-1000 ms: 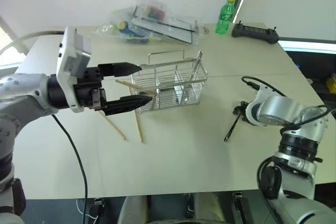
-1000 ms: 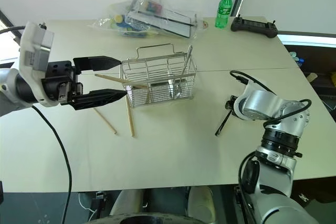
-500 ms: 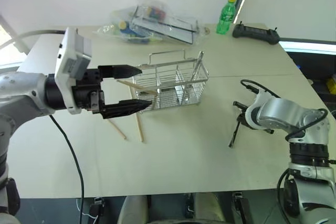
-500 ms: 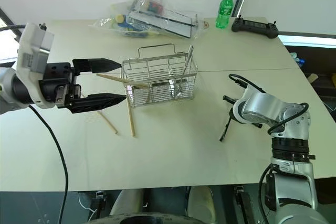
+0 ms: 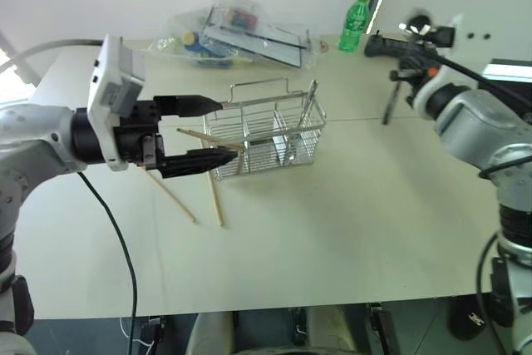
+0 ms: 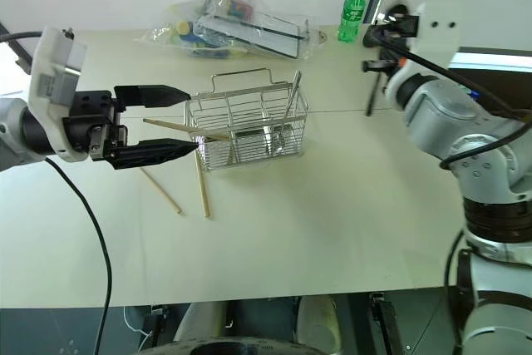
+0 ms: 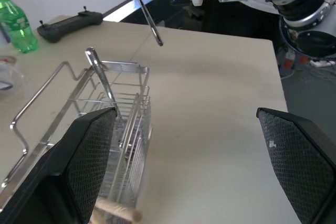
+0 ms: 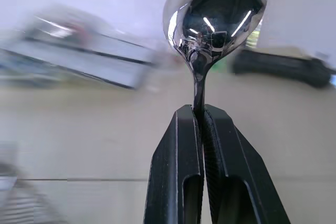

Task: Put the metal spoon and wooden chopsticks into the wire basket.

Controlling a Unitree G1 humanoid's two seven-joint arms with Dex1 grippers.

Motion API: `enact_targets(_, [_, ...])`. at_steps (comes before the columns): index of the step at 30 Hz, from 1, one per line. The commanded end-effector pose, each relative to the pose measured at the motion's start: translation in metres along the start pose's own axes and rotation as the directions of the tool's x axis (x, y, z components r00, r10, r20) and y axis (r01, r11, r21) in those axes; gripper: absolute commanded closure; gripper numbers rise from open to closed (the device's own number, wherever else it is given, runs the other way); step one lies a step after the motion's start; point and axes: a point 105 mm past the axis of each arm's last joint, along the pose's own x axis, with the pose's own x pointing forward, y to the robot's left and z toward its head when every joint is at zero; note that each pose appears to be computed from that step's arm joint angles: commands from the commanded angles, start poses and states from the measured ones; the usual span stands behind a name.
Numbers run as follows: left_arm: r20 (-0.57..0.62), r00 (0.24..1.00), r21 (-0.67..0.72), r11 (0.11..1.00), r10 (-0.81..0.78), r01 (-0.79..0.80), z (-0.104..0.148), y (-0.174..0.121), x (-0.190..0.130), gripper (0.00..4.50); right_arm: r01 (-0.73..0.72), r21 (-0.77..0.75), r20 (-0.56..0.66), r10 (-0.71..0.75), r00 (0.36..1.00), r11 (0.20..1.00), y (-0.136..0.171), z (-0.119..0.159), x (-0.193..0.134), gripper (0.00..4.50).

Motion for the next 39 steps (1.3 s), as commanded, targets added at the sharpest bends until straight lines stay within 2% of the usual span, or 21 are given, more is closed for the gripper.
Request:
enact_targets(1, [0.017,1.0,0.051,0.999,0.009,-0.01,0.009,0.001,-0.003,0.0,-0.122,0.04,0.166,0.114,0.979,0.992,0.03,0.037,-0.002,4.46])
enact_targets(9, [0.009,1.0,0.062,0.998,0.026,-0.027,0.011,0.002,-0.007,0.0,-0.234,0.027,0.286,0.217,0.933,0.972,0.069,0.055,0.002,4.46])
enact_targets(14, [0.01,0.999,0.07,0.997,0.044,-0.044,0.014,0.003,-0.009,0.0,-0.292,0.055,0.205,0.275,0.939,0.955,0.087,0.022,0.01,4.46])
enact_targets(21, [0.003,0.999,0.073,0.996,0.053,-0.053,0.013,0.004,-0.009,0.0,-0.307,0.038,0.125,0.3,0.946,0.951,0.094,-0.011,0.019,4.46])
enact_targets(24, [0.002,0.998,0.075,0.996,0.055,-0.055,0.014,0.005,-0.009,0.0,-0.298,0.034,0.112,0.293,0.949,0.954,0.091,-0.019,0.021,3.47])
enact_targets(30, [0.0,0.998,0.078,0.995,0.058,-0.058,0.015,0.008,-0.009,0.0,-0.271,0.025,0.109,0.267,0.957,0.962,0.084,-0.023,0.02,0.43])
enact_targets(31, [0.002,0.998,0.079,0.995,0.059,-0.059,0.015,0.01,-0.009,0.0,-0.256,0.022,0.112,0.252,0.961,0.966,0.079,-0.022,0.02,0.05])
enact_targets(37, [0.005,0.998,0.084,0.995,0.06,-0.061,0.016,0.016,-0.008,0.0,-0.209,0.01,0.129,0.206,0.97,0.978,0.064,-0.014,0.022,0.05])
enact_targets(39, [0.01,0.998,0.085,0.994,0.065,-0.066,0.016,0.018,-0.008,0.0,-0.199,-0.016,0.15,0.199,0.968,0.98,0.055,-0.003,0.02,0.05])
